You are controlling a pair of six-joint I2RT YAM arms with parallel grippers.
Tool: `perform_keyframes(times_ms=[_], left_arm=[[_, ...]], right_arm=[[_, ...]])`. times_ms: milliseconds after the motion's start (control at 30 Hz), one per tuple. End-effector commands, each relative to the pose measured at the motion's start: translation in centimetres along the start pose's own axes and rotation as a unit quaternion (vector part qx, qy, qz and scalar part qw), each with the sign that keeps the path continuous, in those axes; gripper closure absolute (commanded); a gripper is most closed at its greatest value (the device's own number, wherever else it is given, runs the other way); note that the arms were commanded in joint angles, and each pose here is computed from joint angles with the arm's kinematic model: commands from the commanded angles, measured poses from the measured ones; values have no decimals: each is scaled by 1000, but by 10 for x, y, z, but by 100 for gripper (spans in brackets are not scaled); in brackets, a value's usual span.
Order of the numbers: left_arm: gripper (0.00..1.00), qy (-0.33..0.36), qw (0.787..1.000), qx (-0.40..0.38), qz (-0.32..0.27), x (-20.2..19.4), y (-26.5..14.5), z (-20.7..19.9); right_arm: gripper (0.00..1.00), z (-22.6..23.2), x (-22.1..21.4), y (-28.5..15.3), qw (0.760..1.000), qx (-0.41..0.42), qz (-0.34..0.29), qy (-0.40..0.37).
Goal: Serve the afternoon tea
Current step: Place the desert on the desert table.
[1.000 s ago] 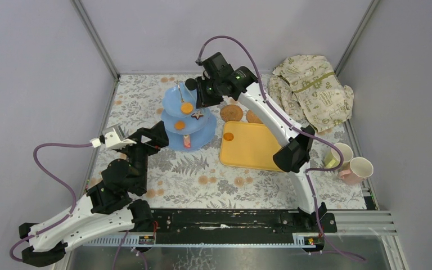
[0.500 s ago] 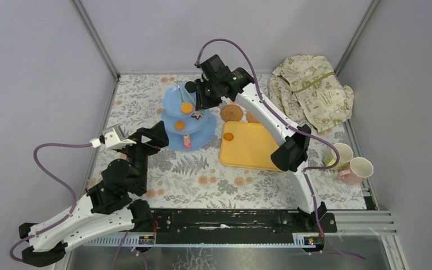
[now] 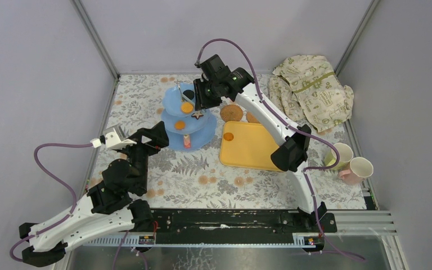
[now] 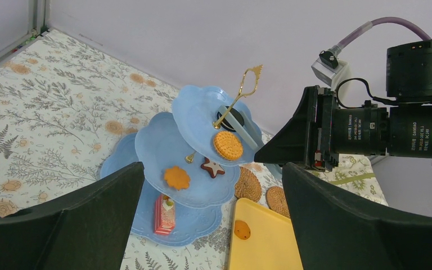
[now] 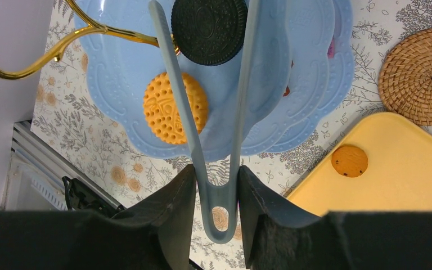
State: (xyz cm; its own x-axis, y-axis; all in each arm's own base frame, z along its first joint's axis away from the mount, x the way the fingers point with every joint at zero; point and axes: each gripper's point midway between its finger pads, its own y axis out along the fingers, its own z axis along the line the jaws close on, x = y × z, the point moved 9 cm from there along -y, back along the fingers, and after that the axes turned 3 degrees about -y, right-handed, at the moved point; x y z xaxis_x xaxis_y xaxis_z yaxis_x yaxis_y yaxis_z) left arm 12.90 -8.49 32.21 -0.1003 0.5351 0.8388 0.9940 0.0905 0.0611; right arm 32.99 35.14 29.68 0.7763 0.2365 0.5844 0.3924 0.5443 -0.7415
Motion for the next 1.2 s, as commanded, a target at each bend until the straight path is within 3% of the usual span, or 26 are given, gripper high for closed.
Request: perform_keyframes(times_ms=[0, 567, 1167], left_arm=[[0, -15, 1000, 13, -12, 3, 1, 2], [0, -6, 1000, 14, -10, 0, 2, 0], [0, 6, 1000, 17, -10, -4, 5, -2]], right_arm=[[62, 12, 11, -14, 999, 25, -32, -7], [64, 17, 24, -37, 995, 32, -93, -22], [65, 9, 16, -61, 993, 1, -108, -40]])
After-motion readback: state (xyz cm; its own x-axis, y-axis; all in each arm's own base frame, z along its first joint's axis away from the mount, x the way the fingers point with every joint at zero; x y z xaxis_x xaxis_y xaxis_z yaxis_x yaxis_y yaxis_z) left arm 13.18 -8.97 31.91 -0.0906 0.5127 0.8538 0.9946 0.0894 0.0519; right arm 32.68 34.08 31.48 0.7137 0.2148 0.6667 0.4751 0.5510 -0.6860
